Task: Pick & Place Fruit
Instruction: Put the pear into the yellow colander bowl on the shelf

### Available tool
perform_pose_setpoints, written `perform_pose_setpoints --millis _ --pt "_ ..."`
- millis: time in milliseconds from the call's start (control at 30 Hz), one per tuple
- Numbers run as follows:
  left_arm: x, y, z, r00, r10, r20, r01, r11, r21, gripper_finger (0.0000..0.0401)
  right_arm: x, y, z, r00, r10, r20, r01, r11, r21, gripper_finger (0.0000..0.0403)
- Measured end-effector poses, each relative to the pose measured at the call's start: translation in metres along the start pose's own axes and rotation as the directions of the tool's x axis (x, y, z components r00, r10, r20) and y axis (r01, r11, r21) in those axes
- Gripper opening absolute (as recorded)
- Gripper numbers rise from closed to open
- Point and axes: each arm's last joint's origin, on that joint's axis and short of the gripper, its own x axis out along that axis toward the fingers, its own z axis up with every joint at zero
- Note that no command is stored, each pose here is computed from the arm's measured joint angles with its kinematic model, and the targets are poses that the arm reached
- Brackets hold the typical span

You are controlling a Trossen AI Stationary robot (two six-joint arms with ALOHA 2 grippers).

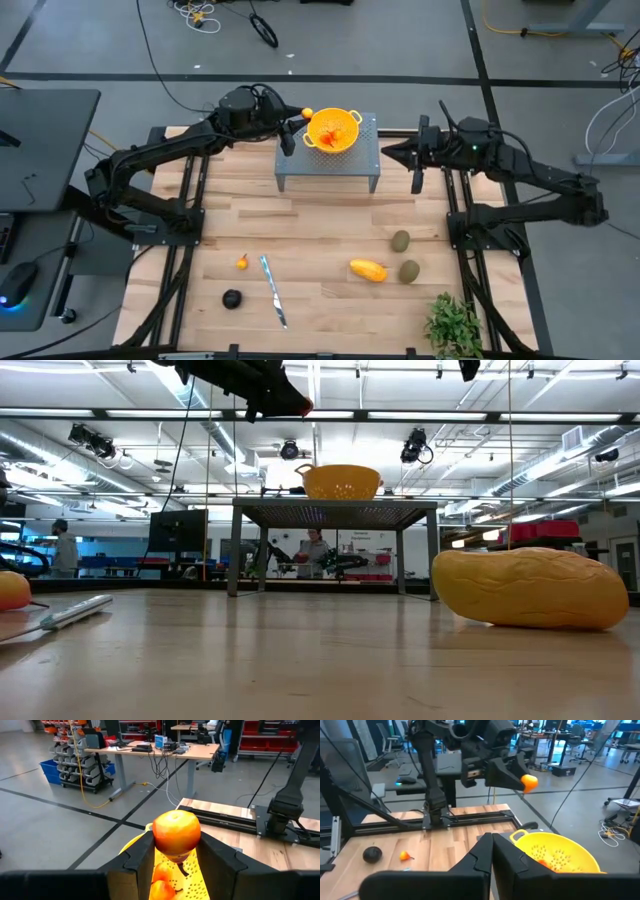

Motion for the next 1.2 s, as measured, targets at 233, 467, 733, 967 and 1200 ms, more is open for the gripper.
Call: perform_pose_setpoints --millis 233,467,733,967,1200 --pt "0.014 0.000 -0.008 1.000 -0.006 -0.007 0.006 1.000 -0.002 0.0144 0.000 -0.005 0.000 1.000 0.000 0.000 0.000 1.000 0.004 0.0018" --pt "0.038 0.001 -0.018 0.999 -0.013 0.031 0.014 1.000 -0.018 0.0144 0.000 -0.005 0.000 1.000 0.000 0.000 0.000 1.000 -0.012 0.0018" --pt "0.042 0.005 -0.022 1.000 -0.001 0.018 0.001 1.000 -0.019 0.0144 0.000 -0.005 -0.001 1.000 -0.002 -0.005 0.002 1.000 -0.029 0.0018" --pt "0.042 0.008 -0.023 1.000 0.004 0.009 -0.004 1.000 -0.028 0.0144 0.000 -0.005 -0.001 1.000 -0.010 -0.006 0.010 0.999 -0.033 0.0018" --pt "0.046 0.011 -0.031 0.999 0.004 -0.037 -0.005 1.000 -0.031 0.0144 0.000 -0.005 -0.001 1.000 -0.010 -0.007 0.009 0.999 -0.042 0.0018"
